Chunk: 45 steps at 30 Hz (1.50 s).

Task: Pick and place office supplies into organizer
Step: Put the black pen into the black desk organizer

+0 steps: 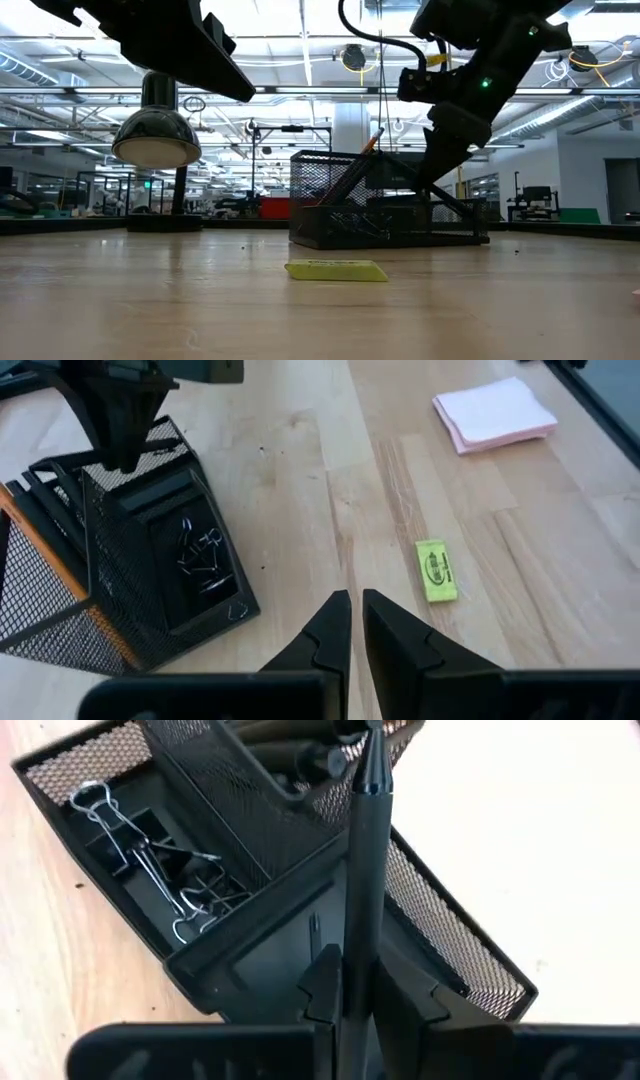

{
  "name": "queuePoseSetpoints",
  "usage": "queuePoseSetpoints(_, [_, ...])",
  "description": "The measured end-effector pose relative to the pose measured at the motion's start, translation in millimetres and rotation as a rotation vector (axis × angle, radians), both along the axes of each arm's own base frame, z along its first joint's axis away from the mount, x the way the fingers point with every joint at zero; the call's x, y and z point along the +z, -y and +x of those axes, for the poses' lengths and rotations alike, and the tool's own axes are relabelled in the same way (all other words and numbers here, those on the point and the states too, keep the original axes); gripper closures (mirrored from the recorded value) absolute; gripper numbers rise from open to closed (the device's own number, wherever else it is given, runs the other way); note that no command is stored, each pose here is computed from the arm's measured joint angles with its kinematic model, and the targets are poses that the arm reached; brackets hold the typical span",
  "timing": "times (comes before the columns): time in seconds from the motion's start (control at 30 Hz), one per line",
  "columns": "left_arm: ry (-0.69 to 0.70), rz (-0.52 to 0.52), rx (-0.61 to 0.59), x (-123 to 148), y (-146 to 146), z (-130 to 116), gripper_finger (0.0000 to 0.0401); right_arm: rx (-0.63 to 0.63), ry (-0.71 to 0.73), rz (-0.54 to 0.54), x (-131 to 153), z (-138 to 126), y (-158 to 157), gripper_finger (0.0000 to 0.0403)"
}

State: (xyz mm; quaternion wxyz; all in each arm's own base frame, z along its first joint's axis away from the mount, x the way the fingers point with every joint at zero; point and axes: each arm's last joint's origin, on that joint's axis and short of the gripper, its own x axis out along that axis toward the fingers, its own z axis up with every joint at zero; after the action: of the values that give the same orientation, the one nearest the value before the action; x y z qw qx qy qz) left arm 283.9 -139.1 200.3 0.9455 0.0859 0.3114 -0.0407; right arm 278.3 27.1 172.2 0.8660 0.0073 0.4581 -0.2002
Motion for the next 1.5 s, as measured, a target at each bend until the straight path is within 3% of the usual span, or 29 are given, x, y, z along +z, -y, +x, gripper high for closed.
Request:
queuePoseSetpoints(0.3, [0.043, -0.022, 0.0, 4, 1, 3, 0.0364, -0.012, -0.086, -0.141, 30, 3, -5, 0.0376])
queuePoseSetpoints(0.6, [0.139, -0.007, -0.015, 12, -1, 10, 0.0364, 0.137, -0.024, -0.327, 70, 15, -36, 0.0376])
queuePoseSetpoints(0.87, [0.25, -0.065, 0.034, 26, -8, 15, 0.0364, 0.418, 0.012, -0.709, 83, 13, -85, 0.0376])
queuePoseSetpoints(1.03, [0.271, -0.172, 0.027, 36, -9, 12, 0.0364, 0.586, -0.049, -0.992, 74, 0, -114, 0.0376])
queuePoseSetpoints(1.17, [0.37, -0.285, -0.009, 49, -5, 14, 0.0364, 0.711, -0.12, -1.234, 57, -7, -133, 0.0376])
queuePoseSetpoints(1.3, [0.421, -0.414, 0.047, 55, -8, 17, 0.0364, 0.837, -0.188, -1.463, 41, -5, -148, 0.0376])
queuePoseSetpoints(1.5, [0.399, -0.506, 0.14, 51, -20, 23, 0.0344, 0.865, -0.211, -1.601, 27, 10, -158, 0.0376])
